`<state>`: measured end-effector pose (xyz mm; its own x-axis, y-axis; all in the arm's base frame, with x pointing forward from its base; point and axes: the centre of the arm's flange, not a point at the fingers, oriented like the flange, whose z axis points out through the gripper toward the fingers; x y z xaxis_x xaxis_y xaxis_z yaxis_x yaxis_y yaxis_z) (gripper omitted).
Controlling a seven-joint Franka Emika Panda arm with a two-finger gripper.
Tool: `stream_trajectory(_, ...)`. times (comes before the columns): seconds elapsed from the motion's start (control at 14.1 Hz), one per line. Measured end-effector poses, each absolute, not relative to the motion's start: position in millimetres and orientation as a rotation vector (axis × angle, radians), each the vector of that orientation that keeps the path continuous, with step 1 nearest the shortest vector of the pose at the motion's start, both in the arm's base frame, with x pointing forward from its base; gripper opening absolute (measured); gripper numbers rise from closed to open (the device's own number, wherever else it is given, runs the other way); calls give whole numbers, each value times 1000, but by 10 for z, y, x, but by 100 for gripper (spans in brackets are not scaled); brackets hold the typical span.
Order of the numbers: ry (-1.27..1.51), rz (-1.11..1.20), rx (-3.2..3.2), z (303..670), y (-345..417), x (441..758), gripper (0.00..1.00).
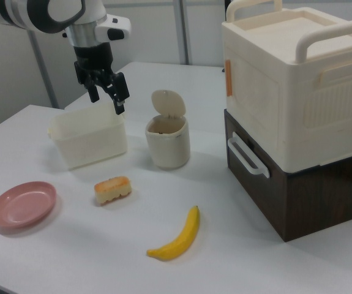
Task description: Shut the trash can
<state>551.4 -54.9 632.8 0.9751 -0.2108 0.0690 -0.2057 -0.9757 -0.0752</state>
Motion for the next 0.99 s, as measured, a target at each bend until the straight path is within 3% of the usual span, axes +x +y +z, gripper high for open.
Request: stream_trajectory(0.99,321,-120,-3055,6381,-547,5504,100)
